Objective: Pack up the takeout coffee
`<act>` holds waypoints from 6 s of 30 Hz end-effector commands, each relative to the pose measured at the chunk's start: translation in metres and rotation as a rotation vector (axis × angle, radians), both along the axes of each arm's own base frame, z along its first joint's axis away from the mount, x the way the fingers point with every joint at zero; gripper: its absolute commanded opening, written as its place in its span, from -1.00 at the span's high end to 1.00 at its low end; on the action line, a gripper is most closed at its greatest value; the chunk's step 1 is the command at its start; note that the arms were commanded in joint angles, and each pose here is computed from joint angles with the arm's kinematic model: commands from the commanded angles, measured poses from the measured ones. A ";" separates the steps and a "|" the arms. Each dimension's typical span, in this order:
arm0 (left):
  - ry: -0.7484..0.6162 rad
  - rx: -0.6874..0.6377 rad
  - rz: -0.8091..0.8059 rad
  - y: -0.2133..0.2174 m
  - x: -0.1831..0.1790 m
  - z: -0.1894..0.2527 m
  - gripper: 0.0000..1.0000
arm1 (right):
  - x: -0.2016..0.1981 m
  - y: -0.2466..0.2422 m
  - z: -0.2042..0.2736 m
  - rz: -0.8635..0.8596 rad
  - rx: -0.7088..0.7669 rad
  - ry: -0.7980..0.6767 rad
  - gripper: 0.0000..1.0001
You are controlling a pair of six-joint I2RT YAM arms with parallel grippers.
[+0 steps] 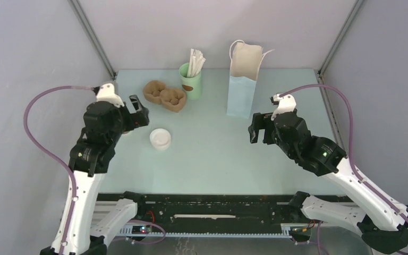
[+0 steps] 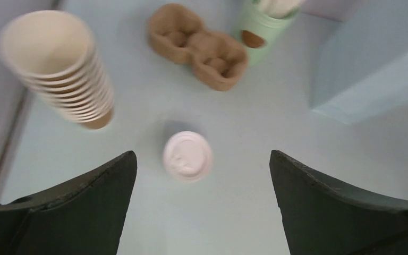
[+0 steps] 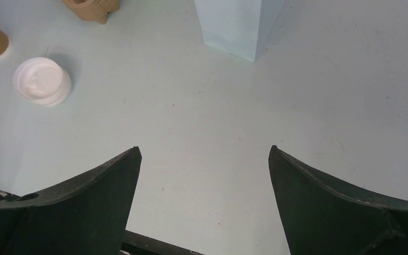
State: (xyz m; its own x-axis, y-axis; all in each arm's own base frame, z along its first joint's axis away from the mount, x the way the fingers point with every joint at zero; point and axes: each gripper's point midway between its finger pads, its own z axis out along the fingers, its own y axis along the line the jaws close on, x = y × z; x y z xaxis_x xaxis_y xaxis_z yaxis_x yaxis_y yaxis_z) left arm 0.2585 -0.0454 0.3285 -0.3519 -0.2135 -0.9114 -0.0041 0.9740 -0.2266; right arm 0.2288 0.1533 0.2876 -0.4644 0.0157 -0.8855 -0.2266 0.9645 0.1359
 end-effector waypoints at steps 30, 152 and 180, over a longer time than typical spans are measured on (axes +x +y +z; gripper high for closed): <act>0.355 -0.207 0.654 0.178 0.093 -0.036 0.09 | 0.015 0.015 -0.022 0.197 0.018 0.013 -0.99; 0.273 -0.182 0.760 0.194 0.100 0.004 1.00 | 0.012 0.019 -0.023 0.230 0.066 0.010 -0.99; 0.435 0.038 -0.441 -0.225 0.015 -0.146 1.00 | 0.010 -0.018 -0.013 0.093 0.018 -0.080 -0.99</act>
